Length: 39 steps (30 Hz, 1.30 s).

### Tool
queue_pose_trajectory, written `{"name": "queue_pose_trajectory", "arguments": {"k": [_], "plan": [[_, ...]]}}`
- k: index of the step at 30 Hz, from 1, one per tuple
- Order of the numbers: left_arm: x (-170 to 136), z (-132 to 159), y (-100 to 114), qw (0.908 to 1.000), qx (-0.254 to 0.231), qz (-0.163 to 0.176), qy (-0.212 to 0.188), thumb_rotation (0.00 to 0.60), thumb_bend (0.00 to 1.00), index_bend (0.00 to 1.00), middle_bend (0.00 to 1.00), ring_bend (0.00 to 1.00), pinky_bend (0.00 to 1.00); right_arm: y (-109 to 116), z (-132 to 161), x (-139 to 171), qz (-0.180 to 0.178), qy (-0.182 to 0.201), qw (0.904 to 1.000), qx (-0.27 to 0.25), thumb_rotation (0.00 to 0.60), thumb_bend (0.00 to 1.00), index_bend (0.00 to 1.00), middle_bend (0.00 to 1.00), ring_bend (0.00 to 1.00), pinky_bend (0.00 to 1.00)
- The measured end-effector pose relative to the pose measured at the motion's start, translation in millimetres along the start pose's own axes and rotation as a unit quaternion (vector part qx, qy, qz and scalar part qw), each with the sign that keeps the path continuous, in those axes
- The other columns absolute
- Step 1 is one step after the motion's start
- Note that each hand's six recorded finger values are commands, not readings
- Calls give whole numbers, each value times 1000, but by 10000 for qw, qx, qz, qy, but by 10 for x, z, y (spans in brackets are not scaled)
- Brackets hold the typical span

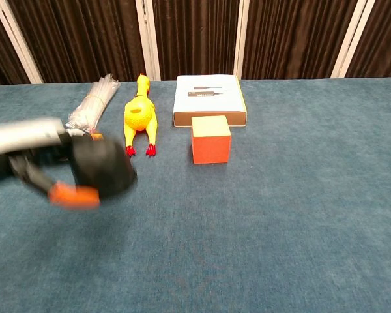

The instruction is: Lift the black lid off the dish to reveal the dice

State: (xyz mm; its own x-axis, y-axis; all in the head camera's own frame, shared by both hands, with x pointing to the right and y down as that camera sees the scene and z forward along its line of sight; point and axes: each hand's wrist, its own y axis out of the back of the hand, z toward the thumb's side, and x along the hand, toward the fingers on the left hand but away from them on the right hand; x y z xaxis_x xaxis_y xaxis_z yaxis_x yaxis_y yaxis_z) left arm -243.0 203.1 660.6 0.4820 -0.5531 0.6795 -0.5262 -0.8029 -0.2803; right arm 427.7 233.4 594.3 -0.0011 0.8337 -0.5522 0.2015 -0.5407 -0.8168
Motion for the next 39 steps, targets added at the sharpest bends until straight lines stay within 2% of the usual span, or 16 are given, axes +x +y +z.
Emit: {"name": "queue_pose_trajectory", "arguments": {"k": [1, 3, 5, 8, 11, 18, 23, 29, 34, 39], "plan": [[25, -16, -19, 10000, -3, -25, 23, 600, 601, 255, 447, 0, 0, -1, -10, -2, 1, -16, 10000, 0, 600, 190, 60, 30, 71, 1], [65, 70, 65, 9998, -161, 128, -82, 600, 602, 254, 449, 0, 0, 0, -28, -6, -1, -42, 10000, 2, 600, 189, 60, 30, 71, 0], [66, 255, 249, 9977, -401, 446, -327, 600, 602, 254, 450, 0, 0, -4, -36, -5, 4, -61, 10000, -7, 600, 190, 60, 31, 71, 0], [-65, 580, 636, 9896, -649, 1040, -756, 600, 602, 259, 447, 0, 0, -1, -38, -16, 11, -69, 10000, -15, 600, 190, 60, 31, 71, 0], [-151, 593, 744, 9888, -594, 1162, -724, 600, 601, 274, 446, 0, 0, -2, -18, -10, 18, -40, 10000, -19, 600, 189, 60, 31, 71, 0], [39, 18, 546, 9949, -182, 989, -3, 600, 601, 275, 437, 0, 0, -4, 1, -8, 51, -31, 10000, -18, 600, 189, 60, 30, 71, 0], [249, -295, 343, 9947, 247, 952, 290, 600, 602, 271, 435, 0, 0, -15, -24, -21, 92, -65, 9999, -4, 600, 190, 60, 30, 71, 0], [416, -390, 149, 9922, 766, 900, 400, 600, 601, 260, 429, 0, 0, -50, -27, -34, 108, -65, 9999, -54, 600, 190, 60, 30, 71, 0], [474, -395, 44, 9900, 1007, 885, 441, 600, 601, 255, 415, 0, 0, -40, -42, -26, 105, -61, 9999, -87, 600, 188, 60, 30, 71, 0], [484, -435, -12, 9892, 1060, 870, 525, 600, 592, 211, 291, 0, 0, -36, -49, -6, 111, -43, 9999, -111, 600, 190, 60, 30, 71, 0]]}}
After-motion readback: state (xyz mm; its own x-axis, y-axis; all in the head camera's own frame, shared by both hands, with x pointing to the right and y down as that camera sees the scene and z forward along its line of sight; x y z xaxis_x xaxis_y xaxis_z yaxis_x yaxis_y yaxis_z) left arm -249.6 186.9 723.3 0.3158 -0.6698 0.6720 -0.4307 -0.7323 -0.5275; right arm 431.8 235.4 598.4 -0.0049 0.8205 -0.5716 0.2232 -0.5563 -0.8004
